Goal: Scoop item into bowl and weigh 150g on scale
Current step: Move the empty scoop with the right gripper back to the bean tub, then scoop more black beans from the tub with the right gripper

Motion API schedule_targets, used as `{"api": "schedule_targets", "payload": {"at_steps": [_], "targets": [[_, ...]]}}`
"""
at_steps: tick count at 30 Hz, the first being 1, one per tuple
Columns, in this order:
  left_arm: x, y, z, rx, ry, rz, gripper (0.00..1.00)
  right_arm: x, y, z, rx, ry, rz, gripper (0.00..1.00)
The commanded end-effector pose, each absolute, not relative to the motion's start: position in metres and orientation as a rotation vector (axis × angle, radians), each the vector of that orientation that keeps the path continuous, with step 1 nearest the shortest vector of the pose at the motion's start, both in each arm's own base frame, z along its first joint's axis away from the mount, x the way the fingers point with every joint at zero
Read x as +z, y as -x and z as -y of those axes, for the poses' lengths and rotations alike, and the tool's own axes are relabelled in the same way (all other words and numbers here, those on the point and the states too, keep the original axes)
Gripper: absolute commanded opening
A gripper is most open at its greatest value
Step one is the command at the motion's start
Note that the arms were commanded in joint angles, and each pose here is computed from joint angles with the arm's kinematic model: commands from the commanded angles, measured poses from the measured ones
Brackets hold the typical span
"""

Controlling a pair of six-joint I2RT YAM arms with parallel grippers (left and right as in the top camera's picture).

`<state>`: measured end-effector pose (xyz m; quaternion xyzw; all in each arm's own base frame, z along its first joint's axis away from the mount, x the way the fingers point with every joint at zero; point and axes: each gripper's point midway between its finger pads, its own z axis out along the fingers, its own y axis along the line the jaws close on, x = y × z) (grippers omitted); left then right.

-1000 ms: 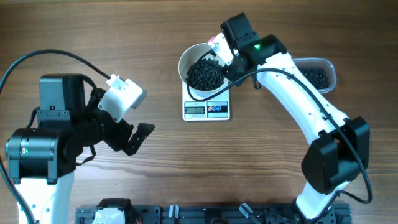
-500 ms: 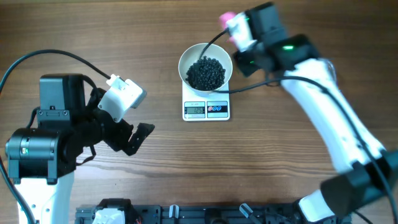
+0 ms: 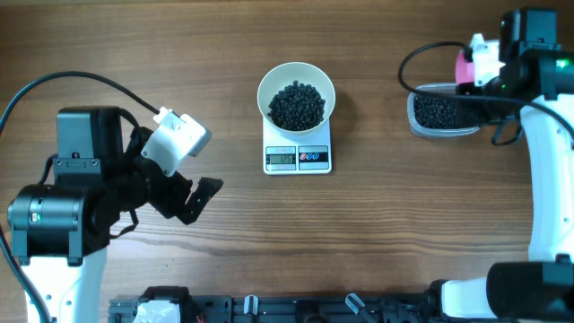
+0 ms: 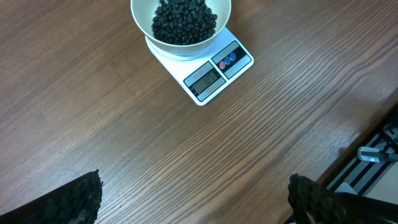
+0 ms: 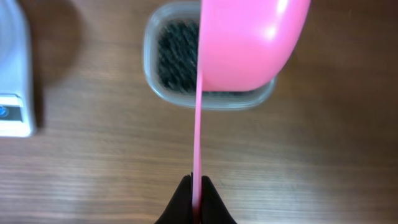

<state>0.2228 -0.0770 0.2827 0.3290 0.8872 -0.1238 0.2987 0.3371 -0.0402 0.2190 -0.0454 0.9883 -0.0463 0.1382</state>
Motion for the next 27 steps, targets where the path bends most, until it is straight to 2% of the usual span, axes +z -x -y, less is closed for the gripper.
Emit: {"api": "schedule_targets", "payload": {"at_steps": [1,17,21,27], "targets": [[0.288,-0.223,0.078,-0.329,-0.891,-2.328,1.0,0.192,-0.338,0.055,-0.152,0.154,-2.957,0.04],[0.288,-0.223,0.078,-0.329,-0.89,-2.328,1.0,0.074,-0.349,0.054,-0.043,0.293,-3.279,0.04],[0.288,-0.223,0.078,-0.329,-0.89,-2.328,1.0,0.06,-0.351,0.052,-0.011,0.325,-3.296,0.04],[0.288,-0.223,0.078,-0.329,-0.89,-2.328,1.0,0.06,-0.356,0.022,0.271,0.427,-3.23,0.04]]}}
